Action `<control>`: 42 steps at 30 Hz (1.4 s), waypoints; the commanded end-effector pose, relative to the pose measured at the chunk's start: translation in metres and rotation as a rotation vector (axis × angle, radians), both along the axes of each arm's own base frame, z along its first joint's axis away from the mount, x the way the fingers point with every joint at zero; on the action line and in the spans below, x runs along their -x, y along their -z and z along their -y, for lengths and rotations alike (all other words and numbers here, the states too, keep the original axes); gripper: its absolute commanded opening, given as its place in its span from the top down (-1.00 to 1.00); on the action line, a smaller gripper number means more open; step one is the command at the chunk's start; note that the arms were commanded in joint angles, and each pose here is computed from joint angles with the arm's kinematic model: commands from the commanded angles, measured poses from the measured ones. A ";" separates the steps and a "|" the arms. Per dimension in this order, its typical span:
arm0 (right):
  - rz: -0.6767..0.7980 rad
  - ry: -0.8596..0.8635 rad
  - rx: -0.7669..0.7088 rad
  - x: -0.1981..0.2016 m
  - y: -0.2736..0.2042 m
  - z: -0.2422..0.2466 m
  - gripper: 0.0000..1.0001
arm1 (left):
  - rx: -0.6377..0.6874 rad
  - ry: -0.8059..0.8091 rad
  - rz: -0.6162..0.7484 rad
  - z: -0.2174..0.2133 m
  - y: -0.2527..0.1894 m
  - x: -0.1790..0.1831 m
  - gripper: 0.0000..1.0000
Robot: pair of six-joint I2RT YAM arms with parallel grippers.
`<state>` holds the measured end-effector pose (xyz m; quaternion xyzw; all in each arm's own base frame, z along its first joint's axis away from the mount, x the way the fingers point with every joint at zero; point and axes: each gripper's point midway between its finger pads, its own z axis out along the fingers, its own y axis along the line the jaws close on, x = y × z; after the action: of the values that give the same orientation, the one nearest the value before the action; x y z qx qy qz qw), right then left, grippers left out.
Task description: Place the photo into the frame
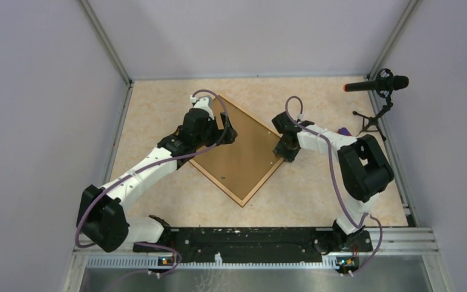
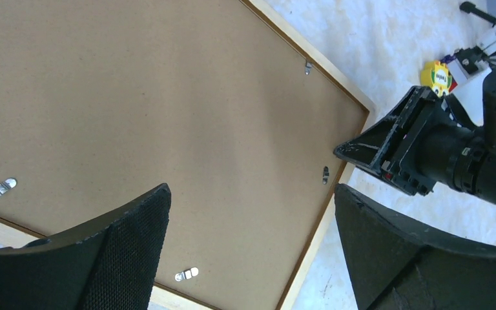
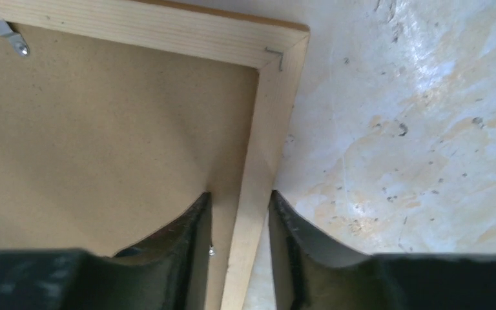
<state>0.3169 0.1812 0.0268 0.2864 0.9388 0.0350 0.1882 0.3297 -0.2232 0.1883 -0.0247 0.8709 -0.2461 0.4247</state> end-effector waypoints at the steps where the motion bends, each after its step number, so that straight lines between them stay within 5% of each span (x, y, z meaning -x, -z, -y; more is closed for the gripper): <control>1: 0.011 -0.015 0.022 0.002 0.011 0.002 0.40 | -0.005 0.061 0.024 0.006 -0.008 0.002 -0.97; 6: 0.016 -0.073 0.112 0.008 0.021 0.021 1.00 | -0.046 0.043 0.037 -0.005 -0.009 -0.002 -0.97; 14: 0.101 -0.313 0.275 -0.017 0.016 0.078 1.00 | -0.089 -0.126 -0.074 -0.064 0.015 -0.017 -0.97; 22: 0.290 -0.498 0.234 -0.050 -0.012 0.087 1.00 | -0.158 -0.381 -0.169 -0.140 0.056 -0.015 -0.97; 32: 0.338 -0.668 0.055 -0.063 -0.012 0.063 1.00 | -0.186 -0.231 -0.302 -0.129 0.112 -0.021 -0.55; 35: 0.274 -0.581 0.066 -0.061 -0.019 0.070 0.26 | -0.195 -0.176 -0.378 -0.122 0.121 -0.028 -0.45; 37: 0.230 -0.515 0.052 -0.054 -0.025 0.073 -0.07 | -0.201 -0.186 -0.397 -0.122 0.121 -0.035 -0.43; 42: 0.157 -0.377 -0.035 -0.034 -0.033 0.067 -0.24 | -0.144 -0.241 -0.420 -0.131 0.131 -0.042 -0.26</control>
<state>0.3642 0.1074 0.0415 0.0420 0.9574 0.0920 0.2703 0.3588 -0.0968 0.0489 -0.1289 0.9544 -0.0986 0.2505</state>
